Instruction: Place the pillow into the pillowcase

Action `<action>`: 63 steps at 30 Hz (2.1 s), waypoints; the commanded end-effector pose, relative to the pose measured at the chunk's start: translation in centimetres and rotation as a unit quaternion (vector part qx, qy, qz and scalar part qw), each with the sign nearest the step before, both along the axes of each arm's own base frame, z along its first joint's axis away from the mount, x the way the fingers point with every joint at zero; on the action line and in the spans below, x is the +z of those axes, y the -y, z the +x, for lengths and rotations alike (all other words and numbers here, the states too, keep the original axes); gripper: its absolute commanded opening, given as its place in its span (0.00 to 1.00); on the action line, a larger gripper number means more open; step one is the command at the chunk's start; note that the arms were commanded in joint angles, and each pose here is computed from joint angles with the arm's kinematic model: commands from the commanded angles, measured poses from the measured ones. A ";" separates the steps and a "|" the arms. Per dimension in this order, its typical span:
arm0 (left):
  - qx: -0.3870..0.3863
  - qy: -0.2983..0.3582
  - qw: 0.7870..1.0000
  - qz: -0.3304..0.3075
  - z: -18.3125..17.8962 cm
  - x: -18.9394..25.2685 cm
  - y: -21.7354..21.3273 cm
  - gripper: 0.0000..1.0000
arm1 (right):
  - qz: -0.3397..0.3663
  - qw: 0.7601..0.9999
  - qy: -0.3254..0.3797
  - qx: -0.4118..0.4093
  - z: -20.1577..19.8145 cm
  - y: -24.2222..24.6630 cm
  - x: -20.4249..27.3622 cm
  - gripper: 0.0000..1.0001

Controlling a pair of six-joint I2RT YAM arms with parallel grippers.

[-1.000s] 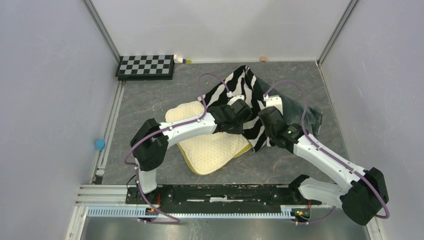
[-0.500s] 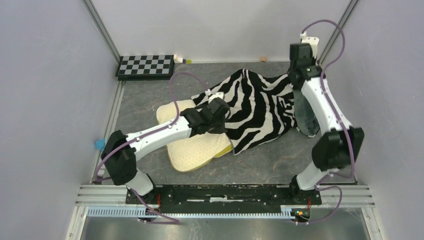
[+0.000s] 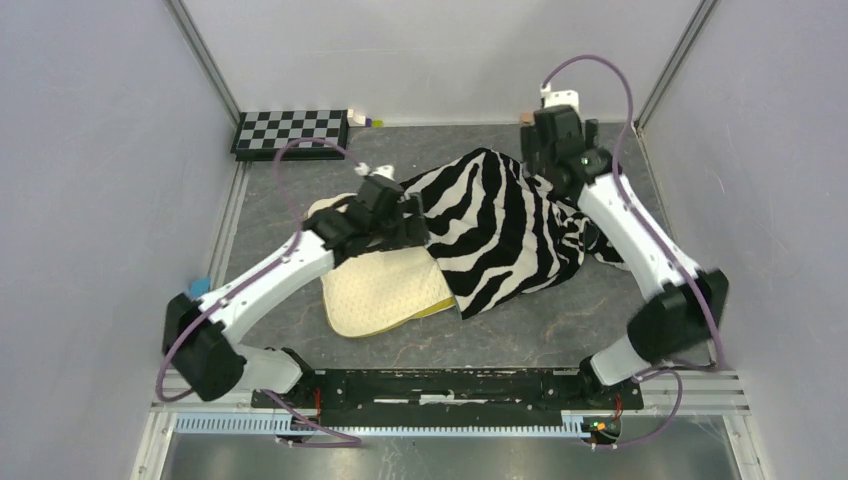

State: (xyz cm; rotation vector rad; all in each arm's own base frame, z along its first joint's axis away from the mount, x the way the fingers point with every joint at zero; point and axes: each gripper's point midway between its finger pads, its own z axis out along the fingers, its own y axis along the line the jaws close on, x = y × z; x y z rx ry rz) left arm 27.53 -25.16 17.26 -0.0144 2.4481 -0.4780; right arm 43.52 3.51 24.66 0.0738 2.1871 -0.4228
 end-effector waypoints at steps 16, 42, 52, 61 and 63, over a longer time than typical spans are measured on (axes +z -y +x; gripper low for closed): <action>0.200 -0.063 0.977 0.025 -6.3 -5.0 -17.1 1.00 | 0.088 0.943 -0.039 0.317 -23.3 -23.8 -12.9 0.98; 0.130 -0.052 0.982 -0.124 -3.5 -5.4 -5.5 0.02 | 0.116 0.889 -0.035 0.442 -23.9 -38.1 -6.7 0.00; 0.170 -0.077 0.974 -0.126 -4.2 -8.3 -6.3 0.02 | 0.084 0.934 -0.044 0.343 -21.1 -27.6 -10.5 0.47; 0.174 -0.078 0.975 -0.113 -4.8 -9.2 -7.1 0.02 | -0.002 0.949 -0.002 0.316 -17.9 -26.6 -6.8 0.98; 0.174 -0.079 0.975 -0.109 -5.0 -9.3 -7.3 0.02 | -0.022 0.948 -0.017 0.316 -17.0 -26.6 -8.2 0.98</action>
